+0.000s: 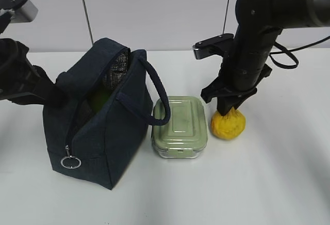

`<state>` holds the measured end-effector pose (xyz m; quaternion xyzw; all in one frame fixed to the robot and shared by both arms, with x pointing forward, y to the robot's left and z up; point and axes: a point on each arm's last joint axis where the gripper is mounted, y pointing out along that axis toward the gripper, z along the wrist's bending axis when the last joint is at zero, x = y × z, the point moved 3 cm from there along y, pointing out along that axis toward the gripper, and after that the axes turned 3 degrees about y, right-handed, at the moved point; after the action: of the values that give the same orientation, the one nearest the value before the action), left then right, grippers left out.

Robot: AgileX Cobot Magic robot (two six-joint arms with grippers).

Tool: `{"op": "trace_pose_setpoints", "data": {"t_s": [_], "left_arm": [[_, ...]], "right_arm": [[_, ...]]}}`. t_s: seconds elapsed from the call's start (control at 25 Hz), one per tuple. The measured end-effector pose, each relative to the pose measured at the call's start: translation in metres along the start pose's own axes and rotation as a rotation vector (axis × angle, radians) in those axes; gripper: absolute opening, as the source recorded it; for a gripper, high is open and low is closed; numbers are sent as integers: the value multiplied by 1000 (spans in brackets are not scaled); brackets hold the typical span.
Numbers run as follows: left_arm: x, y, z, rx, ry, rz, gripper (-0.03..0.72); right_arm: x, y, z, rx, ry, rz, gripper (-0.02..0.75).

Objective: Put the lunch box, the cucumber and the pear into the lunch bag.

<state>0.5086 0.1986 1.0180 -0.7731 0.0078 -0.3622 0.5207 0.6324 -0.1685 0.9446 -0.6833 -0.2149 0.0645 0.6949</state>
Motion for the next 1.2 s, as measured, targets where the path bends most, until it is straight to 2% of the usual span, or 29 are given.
{"op": "trace_pose_setpoints", "data": {"t_s": [0.12, 0.2, 0.4, 0.52, 0.68, 0.8, 1.0, 1.2], "left_arm": [[0, 0, 0, 1, 0, -1, 1], [0, 0, 0, 1, 0, -1, 1], [0, 0, 0, 1, 0, -1, 1], [0, 0, 0, 1, 0, -1, 1], [0, 0, 0, 1, 0, -1, 1], [0, 0, 0, 1, 0, -1, 1], [0, 0, 0, 1, 0, -1, 1], [0, 0, 0, 1, 0, -1, 1]], "right_arm": [[3, -25, 1, 4, 4, -72, 164], [7, -54, 5, 35, 1, -169, 164], [10, -120, 23, 172, -30, -394, 161], [10, -147, 39, 293, -69, -498, 160], [16, -163, 68, 415, -151, -581, 160], [20, -175, 92, 456, -217, -642, 159], [31, -175, 124, 483, -293, -690, 158], [40, -148, 136, 485, -303, -654, 158]]}}
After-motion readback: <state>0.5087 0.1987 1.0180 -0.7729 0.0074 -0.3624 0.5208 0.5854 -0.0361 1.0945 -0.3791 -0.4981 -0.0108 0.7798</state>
